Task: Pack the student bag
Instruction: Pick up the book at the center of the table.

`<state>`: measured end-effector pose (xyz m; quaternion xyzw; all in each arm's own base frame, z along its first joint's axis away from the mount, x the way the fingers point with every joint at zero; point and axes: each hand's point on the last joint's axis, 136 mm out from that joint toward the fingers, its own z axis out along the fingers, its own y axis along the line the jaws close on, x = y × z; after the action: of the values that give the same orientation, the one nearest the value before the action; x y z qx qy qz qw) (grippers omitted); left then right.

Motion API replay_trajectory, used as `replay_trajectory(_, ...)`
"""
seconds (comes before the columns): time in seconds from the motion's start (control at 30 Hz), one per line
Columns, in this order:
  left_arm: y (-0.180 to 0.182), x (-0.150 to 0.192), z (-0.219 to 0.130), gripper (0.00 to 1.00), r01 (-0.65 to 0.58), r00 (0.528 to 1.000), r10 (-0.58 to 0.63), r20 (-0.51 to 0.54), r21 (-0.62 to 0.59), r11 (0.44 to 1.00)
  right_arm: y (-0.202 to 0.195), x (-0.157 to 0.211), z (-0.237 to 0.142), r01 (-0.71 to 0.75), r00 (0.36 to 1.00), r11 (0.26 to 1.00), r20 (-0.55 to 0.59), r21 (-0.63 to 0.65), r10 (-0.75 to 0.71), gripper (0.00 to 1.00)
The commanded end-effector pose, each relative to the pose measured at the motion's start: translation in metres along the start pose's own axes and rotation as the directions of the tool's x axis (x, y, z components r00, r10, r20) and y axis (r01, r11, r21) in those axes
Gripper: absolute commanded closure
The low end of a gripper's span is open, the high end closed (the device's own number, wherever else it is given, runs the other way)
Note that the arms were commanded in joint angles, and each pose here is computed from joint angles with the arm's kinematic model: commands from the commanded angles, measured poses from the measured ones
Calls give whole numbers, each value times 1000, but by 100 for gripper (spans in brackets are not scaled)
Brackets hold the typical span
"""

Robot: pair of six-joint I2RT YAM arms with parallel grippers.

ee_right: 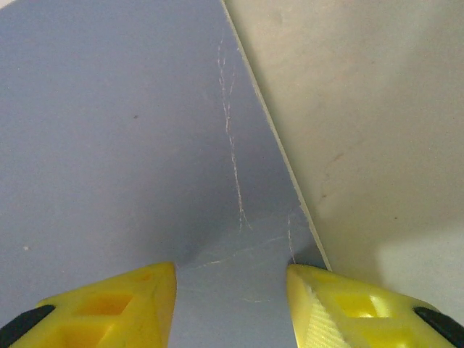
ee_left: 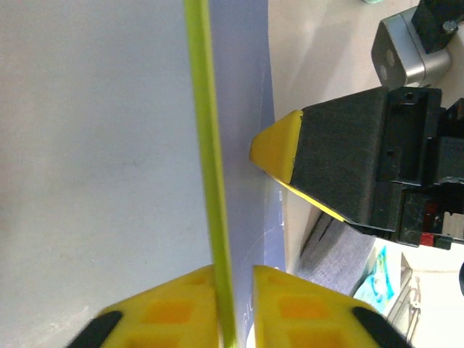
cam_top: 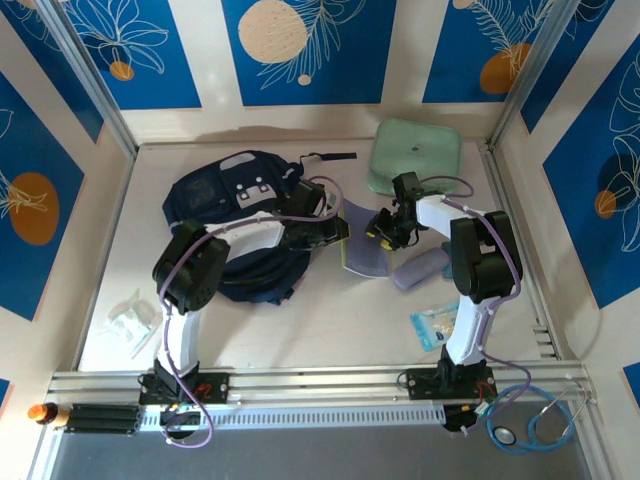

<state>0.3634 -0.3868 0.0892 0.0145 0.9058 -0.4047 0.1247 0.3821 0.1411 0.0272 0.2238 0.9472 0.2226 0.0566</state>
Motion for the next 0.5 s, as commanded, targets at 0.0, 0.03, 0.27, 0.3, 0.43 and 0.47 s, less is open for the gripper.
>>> replay_trajectory(0.0,-10,-5,-5,90,-42,999,43,16,-7,999,-9,21,6,-17,999,1000,-47,8,17,51)
replay_trajectory(0.03,-10,-7,-9,95,-44,999,44,29,-12,999,-6,20,1,-12,999,1000,-31,-15,12,49)
replay_trajectory(0.27,-15,-35,-55,100,-37,987,33,156,22,999,29,25,-40,3,1000,966,2,-260,-2,29)
replay_trajectory(0.3,-16,-40,-65,100,-32,983,26,180,33,999,36,27,-47,10,1000,951,5,-309,-9,26)
replay_trajectory(0.43,-15,-61,-107,100,3,963,-30,269,97,995,59,36,-72,13,1000,891,20,-454,-4,20)
replay_trajectory(0.47,-16,-66,-117,100,10,956,-44,289,119,993,62,37,-76,-6,1000,878,18,-479,17,20)
